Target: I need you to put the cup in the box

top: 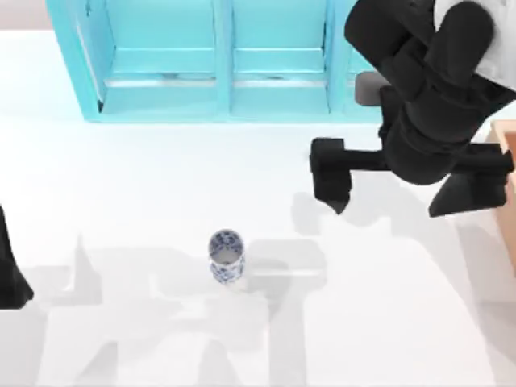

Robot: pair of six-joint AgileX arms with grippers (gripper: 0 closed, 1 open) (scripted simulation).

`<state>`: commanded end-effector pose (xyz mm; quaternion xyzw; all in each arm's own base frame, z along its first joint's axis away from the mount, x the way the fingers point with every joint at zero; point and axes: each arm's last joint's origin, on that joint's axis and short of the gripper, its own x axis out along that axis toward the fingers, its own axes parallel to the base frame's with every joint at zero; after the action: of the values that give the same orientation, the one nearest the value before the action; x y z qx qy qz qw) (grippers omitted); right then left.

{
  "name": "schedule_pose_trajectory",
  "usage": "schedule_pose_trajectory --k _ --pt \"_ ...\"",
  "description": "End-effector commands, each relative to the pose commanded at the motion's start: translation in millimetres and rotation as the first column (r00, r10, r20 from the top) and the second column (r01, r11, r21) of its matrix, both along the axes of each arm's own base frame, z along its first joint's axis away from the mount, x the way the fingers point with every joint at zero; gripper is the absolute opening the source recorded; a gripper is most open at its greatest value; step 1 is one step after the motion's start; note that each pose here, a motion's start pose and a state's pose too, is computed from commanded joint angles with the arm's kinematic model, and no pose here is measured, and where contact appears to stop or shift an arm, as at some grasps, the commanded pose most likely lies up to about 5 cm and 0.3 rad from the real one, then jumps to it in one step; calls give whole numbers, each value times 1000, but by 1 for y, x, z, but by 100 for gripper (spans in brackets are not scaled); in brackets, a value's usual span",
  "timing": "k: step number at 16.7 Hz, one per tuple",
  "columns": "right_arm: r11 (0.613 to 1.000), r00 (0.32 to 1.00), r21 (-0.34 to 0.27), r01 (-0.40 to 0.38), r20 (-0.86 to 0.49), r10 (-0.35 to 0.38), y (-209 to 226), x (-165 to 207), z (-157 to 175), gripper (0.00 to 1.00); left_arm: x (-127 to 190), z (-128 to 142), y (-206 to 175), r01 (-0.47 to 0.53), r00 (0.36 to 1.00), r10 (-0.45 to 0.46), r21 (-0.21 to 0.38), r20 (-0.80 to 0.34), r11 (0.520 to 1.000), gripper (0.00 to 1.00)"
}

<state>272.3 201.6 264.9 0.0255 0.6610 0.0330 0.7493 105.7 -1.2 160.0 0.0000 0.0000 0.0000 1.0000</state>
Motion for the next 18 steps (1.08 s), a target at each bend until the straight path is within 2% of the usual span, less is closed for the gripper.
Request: schedule_pose_trajectory --k 3,6,12,18 --pt "996 996 -87 0 -92 -8 61 20 -14 100 0 0 0 0 1000 0 0 0 1000 100" --pt "992 994 -129 3 -108 -17 115 27 -24 100 0 0 0 0 1000 0 0 0 1000 100" --pt "995 999 -102 19 -47 -24 177 20 -28 100 0 0 0 0 1000 0 0 0 1000 100" --pt "996 999 -82 23 -25 -26 188 17 -27 100 0 0 0 0 1000 0 0 0 1000 100"
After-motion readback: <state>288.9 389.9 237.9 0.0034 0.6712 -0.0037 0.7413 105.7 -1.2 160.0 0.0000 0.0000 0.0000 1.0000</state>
